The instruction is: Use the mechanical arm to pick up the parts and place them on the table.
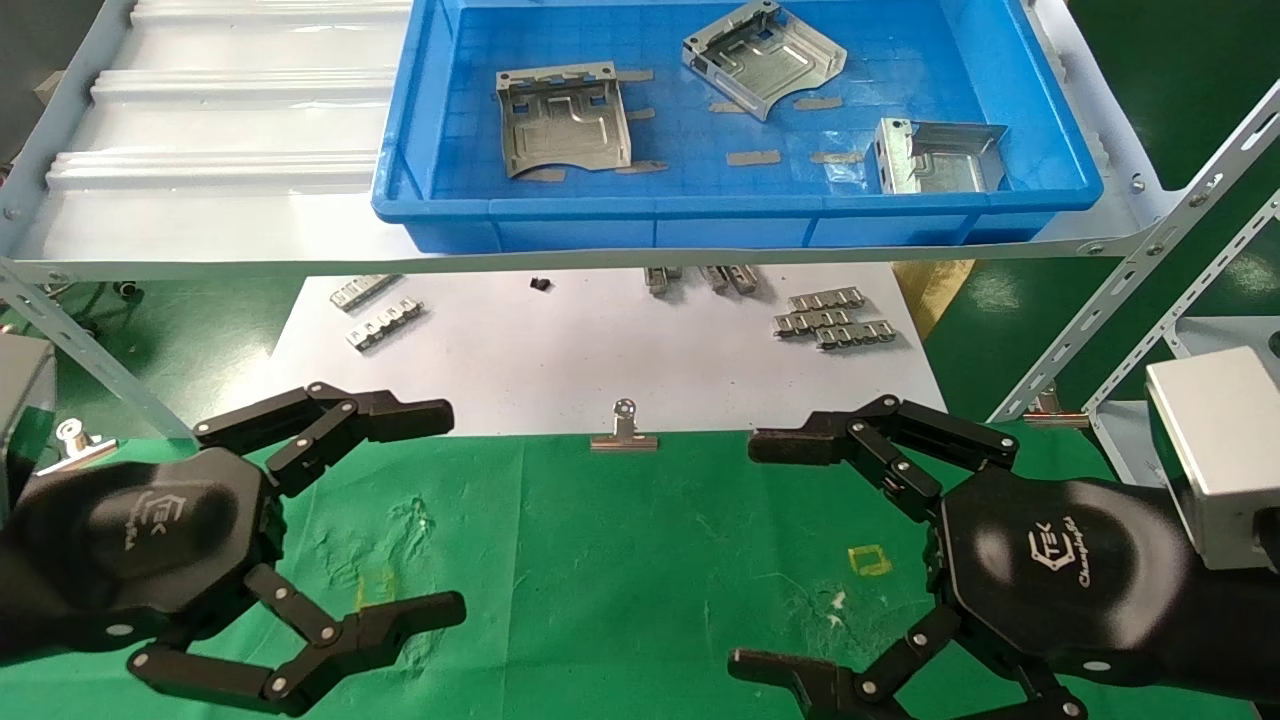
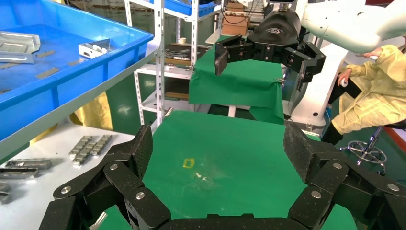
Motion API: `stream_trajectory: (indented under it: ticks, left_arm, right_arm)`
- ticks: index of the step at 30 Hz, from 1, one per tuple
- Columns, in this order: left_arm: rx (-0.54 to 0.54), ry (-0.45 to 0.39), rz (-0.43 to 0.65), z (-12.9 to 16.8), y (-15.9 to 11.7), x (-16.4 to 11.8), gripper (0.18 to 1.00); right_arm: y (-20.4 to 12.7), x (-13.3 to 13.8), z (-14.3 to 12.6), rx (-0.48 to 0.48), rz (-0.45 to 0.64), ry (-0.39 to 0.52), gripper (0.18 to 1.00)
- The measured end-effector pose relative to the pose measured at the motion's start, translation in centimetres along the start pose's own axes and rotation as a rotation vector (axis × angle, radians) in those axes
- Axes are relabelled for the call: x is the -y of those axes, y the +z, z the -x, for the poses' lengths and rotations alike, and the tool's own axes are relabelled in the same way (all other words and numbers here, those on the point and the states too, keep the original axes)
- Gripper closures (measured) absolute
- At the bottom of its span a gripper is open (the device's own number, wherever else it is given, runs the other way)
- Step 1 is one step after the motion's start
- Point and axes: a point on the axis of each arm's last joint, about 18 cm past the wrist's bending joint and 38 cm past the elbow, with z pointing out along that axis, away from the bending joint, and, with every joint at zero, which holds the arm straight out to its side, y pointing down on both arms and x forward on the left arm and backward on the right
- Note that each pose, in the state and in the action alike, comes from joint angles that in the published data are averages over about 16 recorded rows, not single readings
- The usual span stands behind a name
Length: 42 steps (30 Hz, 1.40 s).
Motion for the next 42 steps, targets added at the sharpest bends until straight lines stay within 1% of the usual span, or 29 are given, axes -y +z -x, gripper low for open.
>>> stream_trajectory:
  ticks: [42]
  left_arm:
    - [0.0, 0.0, 0.0, 0.0, 0.0, 0.0, 0.184]
  right_arm:
    - [0.0, 0.0, 0.0, 0.0, 0.0, 0.0, 0.178]
